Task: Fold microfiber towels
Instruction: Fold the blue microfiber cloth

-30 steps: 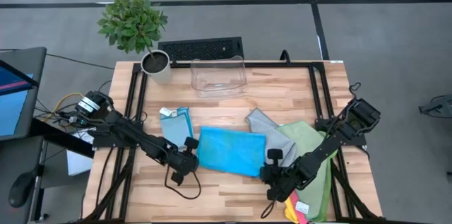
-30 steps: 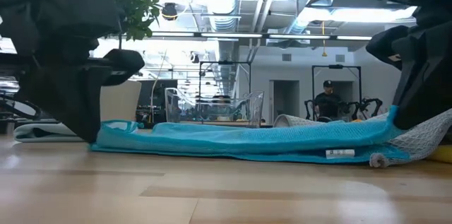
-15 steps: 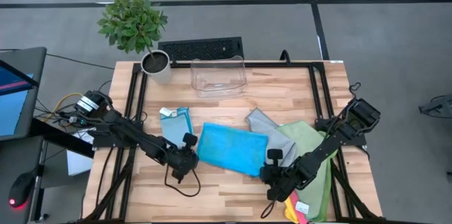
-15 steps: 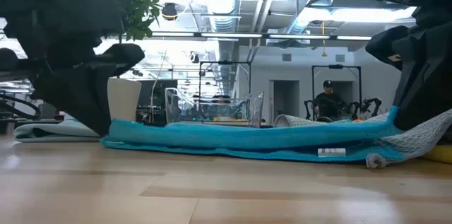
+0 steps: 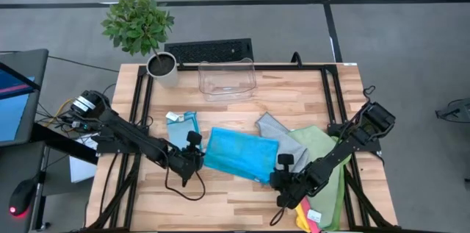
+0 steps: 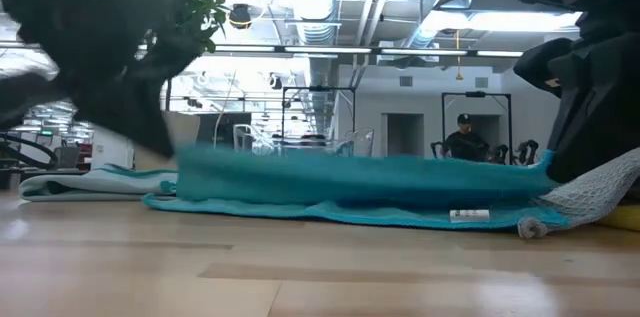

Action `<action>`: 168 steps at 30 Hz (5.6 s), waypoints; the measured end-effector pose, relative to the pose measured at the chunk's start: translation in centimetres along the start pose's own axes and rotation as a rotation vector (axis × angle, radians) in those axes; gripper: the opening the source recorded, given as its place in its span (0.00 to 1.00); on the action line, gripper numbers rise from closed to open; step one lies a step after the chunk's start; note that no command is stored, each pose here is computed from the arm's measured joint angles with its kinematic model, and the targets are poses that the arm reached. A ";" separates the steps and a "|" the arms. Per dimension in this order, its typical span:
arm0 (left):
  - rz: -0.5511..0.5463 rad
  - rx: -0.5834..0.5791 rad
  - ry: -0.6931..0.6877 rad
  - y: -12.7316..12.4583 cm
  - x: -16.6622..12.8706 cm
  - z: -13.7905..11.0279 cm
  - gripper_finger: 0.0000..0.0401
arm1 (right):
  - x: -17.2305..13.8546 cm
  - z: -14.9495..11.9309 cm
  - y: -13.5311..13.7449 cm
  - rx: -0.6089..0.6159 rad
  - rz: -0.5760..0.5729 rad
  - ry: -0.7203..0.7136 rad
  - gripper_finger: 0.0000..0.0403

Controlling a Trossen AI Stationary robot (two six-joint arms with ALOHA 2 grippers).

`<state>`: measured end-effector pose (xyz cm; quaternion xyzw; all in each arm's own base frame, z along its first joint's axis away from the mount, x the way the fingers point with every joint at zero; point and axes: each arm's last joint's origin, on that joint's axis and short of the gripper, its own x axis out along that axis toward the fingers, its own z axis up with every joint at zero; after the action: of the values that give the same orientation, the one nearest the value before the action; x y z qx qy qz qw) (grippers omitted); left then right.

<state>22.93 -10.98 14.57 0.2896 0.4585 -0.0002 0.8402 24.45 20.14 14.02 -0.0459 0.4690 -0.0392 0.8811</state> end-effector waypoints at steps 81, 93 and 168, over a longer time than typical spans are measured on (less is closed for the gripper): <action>-0.143 -0.326 -0.112 -2.6 1.7 -0.8 0.00 | 15.4 18.2 -7.0 -0.400 0.284 -0.241 0.38; -0.146 -0.371 -0.130 -2.7 1.6 -0.6 0.00 | 15.3 18.3 -6.6 -0.360 0.245 -0.249 0.38; 0.036 -0.427 -0.121 -7.3 1.3 -1.3 0.00 | 16.5 17.0 -3.6 -0.149 -0.037 -0.277 0.04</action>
<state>20.75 -16.10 9.42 0.1127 0.3915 0.0943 0.9084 47.67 15.47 10.35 -0.1247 0.3436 -0.0136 0.9307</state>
